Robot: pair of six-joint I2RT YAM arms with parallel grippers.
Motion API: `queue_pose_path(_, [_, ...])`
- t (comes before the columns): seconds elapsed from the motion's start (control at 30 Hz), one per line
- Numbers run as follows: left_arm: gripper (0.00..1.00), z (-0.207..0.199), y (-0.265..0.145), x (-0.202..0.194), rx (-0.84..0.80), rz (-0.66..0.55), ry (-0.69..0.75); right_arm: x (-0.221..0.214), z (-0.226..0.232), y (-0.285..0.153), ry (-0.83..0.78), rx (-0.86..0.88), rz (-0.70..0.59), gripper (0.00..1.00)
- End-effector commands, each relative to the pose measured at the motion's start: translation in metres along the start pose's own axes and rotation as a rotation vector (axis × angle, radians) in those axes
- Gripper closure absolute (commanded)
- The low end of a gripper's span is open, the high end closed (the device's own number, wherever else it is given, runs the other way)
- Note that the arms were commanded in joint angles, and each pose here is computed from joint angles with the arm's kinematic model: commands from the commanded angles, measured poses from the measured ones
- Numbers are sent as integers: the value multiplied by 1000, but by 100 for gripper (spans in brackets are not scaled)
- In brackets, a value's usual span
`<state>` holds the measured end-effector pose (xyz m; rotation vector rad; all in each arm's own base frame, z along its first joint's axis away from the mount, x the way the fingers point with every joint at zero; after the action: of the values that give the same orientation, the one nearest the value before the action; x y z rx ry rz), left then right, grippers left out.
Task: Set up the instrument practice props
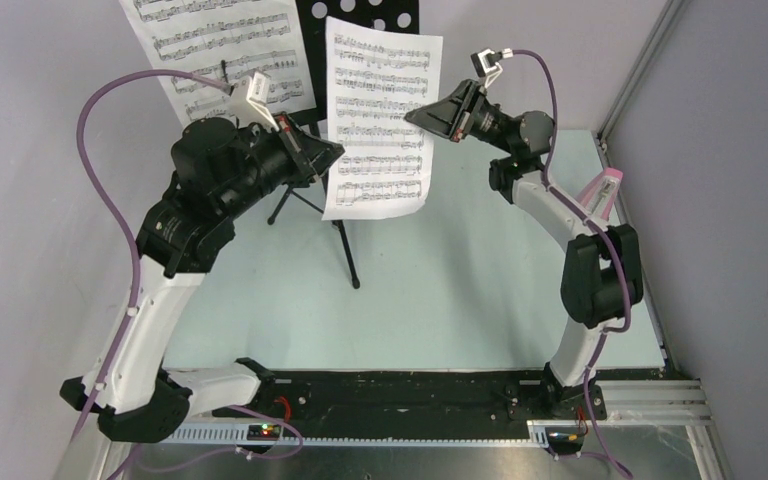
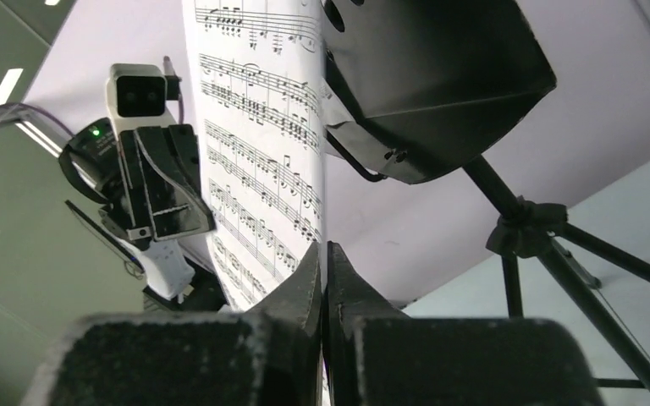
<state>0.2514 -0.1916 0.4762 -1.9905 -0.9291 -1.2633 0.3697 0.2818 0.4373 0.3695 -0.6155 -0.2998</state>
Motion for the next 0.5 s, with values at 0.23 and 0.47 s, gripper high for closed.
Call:
queue_pose_path(0.23, [75, -6, -7, 14, -42, -53, 59, -6, 65, 1, -246, -131, 48, 100])
queue_pose_path(0.47, [46, 2, 0, 38, 25, -128, 127, 26, 101, 5, -452, -265, 18, 100])
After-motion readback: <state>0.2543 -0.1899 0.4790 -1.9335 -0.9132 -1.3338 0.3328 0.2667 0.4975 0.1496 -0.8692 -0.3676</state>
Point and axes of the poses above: each gripper's point midway between its finger pads, its own y axis out along the fingers, its own z axis along the line the jaws close on, x = y × z, the point moved 2 cm from there along -y, back along the fingers, and after that the axes turned 12 degrees about y, right-handed, at the moved point
